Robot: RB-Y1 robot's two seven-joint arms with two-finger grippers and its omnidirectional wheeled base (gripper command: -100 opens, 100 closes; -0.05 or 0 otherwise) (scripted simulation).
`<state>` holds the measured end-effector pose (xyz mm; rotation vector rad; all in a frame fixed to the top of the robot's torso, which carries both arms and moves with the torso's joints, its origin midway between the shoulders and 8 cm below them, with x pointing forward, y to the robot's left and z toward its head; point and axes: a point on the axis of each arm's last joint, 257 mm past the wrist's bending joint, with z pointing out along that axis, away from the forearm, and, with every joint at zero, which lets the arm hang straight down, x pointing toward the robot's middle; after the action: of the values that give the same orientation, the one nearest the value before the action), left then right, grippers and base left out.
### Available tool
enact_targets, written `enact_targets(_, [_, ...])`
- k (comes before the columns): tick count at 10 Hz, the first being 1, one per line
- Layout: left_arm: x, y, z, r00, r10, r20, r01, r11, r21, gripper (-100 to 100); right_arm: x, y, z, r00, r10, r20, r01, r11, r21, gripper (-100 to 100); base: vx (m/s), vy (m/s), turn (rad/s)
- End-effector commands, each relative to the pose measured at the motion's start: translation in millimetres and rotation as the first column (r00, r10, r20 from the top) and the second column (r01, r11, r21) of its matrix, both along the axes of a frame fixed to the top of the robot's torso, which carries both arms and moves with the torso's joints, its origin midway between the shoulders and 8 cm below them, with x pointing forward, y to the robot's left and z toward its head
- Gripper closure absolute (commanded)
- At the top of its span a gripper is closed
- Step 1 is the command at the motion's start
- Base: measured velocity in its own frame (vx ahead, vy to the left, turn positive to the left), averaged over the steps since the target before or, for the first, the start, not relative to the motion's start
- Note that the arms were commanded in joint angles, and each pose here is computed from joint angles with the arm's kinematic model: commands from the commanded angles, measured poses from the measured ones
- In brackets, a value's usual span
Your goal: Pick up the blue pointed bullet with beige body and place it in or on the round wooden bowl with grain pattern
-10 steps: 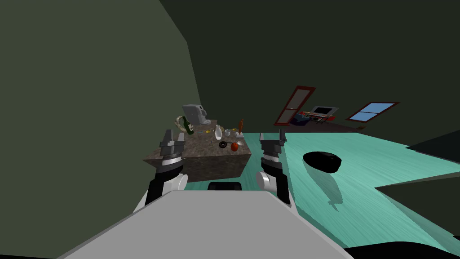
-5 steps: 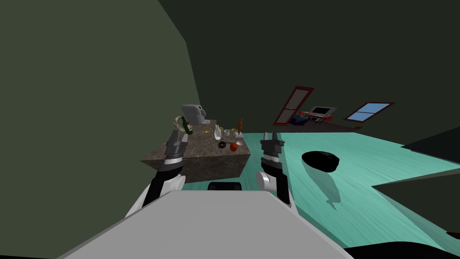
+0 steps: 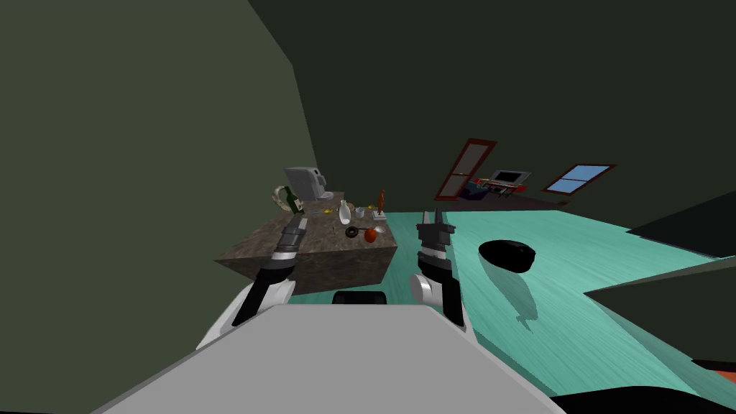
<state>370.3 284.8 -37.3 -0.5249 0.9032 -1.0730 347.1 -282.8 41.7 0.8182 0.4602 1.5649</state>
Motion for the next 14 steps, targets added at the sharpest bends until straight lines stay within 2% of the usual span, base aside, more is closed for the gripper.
enact_targets(1, [7,1.1,-17,0.999,0.015,-0.042,-0.013,0.999,0.052,-100,0,0,0,1.0,0.0,0.0,0.0,1.0,0.0,0,0.022,-0.045,-0.039])
enact_targets(3, [17,3.0,-37,0.995,0.038,-0.09,-0.027,0.993,0.115,-100,0,0,0,1.0,0.0,0.0,0.0,1.0,0.0,0,0.017,-0.045,-0.035])
enact_targets(5, [26,6.1,-59,0.988,0.065,-0.138,-0.039,0.983,0.18,-100,0,0,0,1.0,0.0,0.0,0.0,1.0,0.0,0,0.018,-0.049,-0.036])
enact_targets(8, [38,13.0,-93,0.972,0.112,-0.207,-0.049,0.957,0.285,-100,0,0,0,1.0,0.0,0.0,0.0,1.0,0.0,0,0.022,-0.053,-0.043])
enact_targets(11, [48,23.8,-129,0.948,0.166,-0.272,-0.046,0.916,0.399,-100,0,0,0,1.0,0.0,0.0,0.0,1.0,0.0,0,0.021,-0.056,-0.044])
enact_targets(13, [53,33.9,-153,0.928,0.207,-0.31,-0.036,0.878,0.478,-100,0,0,0,1.0,0.0,0.0,0.0,1.0,0.0,0,0.024,-0.048,-0.041])
enact_targets(14, [56,39.5,-164,0.918,0.228,-0.324,-0.029,0.855,0.518,-100,0,0,0,1.0,0.0,0.0,0.0,1.0,0.0,0,0.032,-0.056,-0.045])
